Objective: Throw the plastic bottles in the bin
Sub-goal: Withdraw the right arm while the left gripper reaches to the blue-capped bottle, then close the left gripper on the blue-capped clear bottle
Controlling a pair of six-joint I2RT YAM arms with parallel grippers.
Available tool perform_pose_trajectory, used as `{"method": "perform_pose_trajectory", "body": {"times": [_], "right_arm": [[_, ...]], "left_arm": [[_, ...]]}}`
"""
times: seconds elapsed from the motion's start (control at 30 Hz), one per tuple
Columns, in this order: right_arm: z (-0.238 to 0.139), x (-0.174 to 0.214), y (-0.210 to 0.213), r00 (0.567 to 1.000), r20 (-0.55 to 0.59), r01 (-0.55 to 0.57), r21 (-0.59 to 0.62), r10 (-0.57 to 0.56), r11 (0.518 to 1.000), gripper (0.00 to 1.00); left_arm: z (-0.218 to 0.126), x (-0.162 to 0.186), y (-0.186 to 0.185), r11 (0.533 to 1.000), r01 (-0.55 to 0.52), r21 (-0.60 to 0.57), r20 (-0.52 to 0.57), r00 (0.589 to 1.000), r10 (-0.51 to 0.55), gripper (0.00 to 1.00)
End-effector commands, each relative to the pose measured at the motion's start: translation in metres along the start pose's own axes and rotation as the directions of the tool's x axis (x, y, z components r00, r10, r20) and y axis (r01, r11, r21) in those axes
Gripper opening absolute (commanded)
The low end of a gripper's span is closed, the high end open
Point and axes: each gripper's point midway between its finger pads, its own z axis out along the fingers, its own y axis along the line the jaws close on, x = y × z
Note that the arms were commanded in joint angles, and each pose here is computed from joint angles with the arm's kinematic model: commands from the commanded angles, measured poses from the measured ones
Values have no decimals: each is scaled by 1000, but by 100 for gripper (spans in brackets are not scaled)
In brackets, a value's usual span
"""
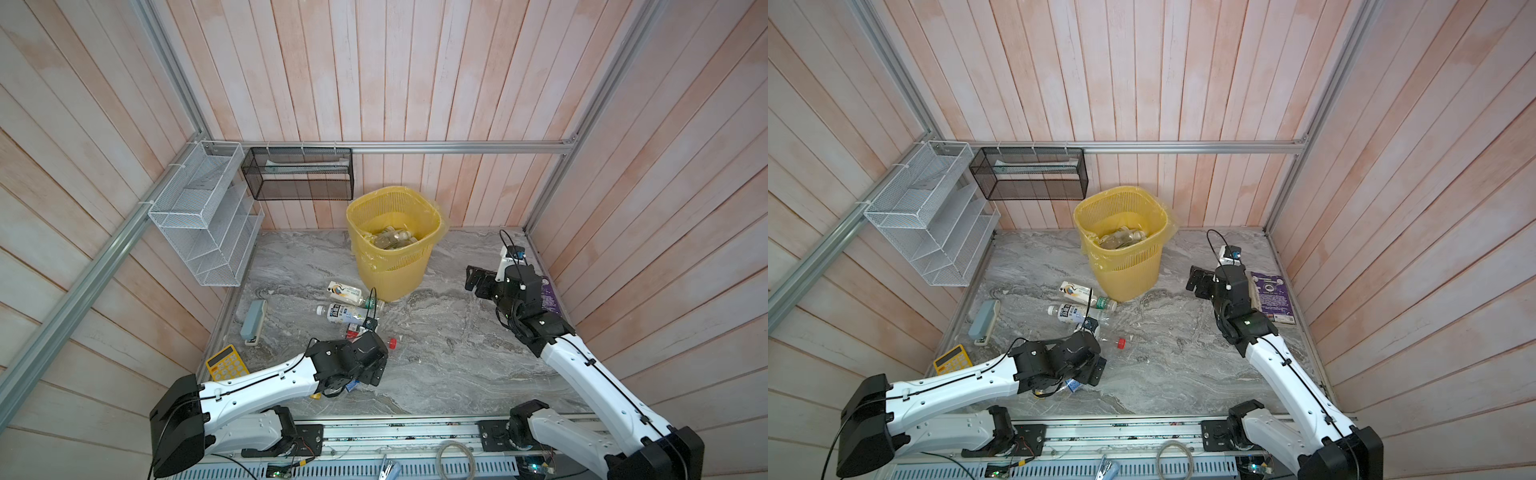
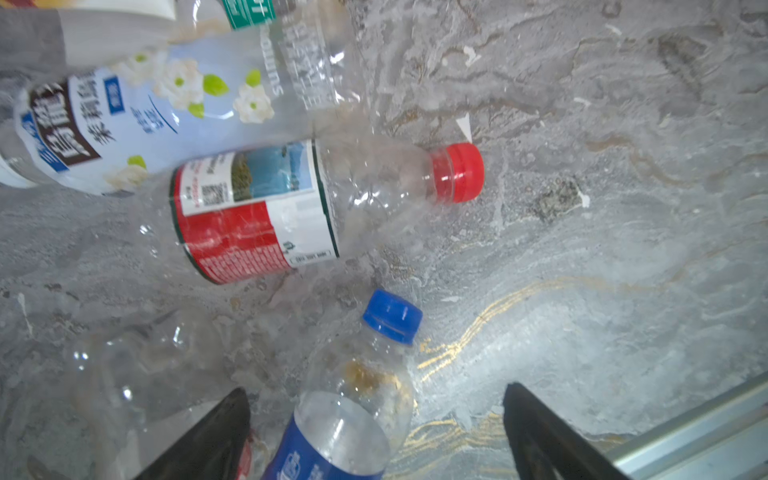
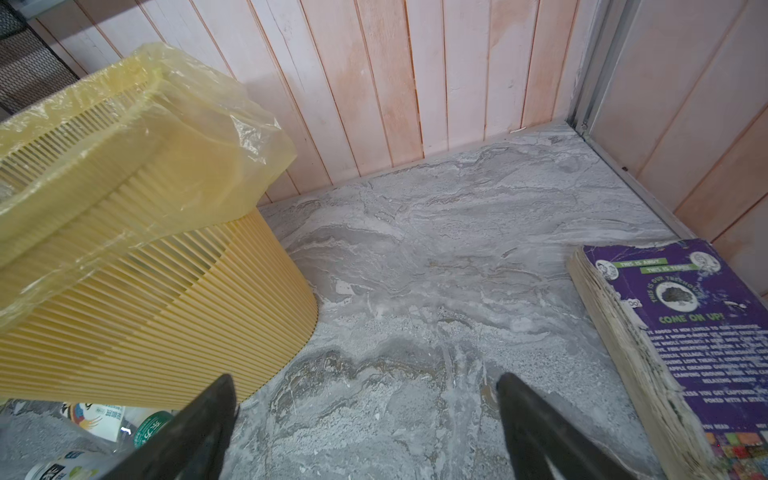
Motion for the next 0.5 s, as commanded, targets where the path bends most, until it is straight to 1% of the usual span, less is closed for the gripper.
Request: {"method": "perform_pose_trajectory", "body": {"times": [0.0,0.17,0.27,0.33,0.47], "right_arm": [[5,4,5,1000,-21,-23,-32,22,999,98],[10,9,8,999,-36,-27,-47,25,999,98],[10,8,8,999,-36,-23,-46,21,999,98],[10,9,6,999,-36,-23,-43,22,999,98],[10,10,5,999,-39,-29,-40,27,999,98]], "left_arm": [[-5,20,-4,999,47,6,-89,995,-47,96],[3,32,-9,998,60,30,-140,989,-56,96],[9,39,-9,998,59,16,-176,983,-56,96],[13,43,-8,998,62,-1,-193,979,-61,96],[19,46,1,996,58,-74,-207,976,-72,96]]}}
